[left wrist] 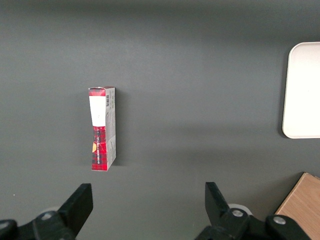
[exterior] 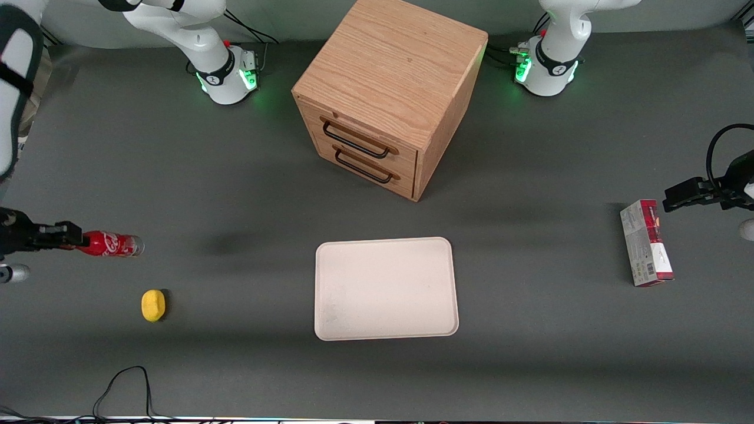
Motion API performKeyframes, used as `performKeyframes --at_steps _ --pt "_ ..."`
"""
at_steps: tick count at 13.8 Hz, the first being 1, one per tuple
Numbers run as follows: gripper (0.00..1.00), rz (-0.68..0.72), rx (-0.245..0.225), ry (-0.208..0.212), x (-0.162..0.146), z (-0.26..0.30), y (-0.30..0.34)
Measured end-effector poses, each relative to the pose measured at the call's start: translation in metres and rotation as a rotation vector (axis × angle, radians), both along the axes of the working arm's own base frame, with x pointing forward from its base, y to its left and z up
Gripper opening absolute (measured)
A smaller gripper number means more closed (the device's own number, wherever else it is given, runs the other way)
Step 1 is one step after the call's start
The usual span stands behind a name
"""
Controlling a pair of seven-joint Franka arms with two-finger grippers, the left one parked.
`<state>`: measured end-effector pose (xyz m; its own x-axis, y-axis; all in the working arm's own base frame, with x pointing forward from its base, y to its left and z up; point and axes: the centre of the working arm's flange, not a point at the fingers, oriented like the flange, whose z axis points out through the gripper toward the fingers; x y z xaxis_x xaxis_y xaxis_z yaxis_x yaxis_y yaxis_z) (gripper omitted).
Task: Place coke bottle on tray
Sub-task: 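Lift the bottle with the right gripper and carry it to the white tray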
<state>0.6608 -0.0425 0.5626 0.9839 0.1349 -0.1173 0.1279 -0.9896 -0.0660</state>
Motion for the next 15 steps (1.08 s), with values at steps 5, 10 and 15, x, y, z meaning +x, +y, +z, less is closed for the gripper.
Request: performKeyframes --at_steps 5,10,15 --pt "0.32 -0.006 0.048 -0.041 -0.006 0.040 0.153" --pt "0.32 0.048 -0.008 -0.163 -0.002 -0.001 0.301" --pt "0.32 0.091 0.062 -0.242 0.026 -0.087 0.369"
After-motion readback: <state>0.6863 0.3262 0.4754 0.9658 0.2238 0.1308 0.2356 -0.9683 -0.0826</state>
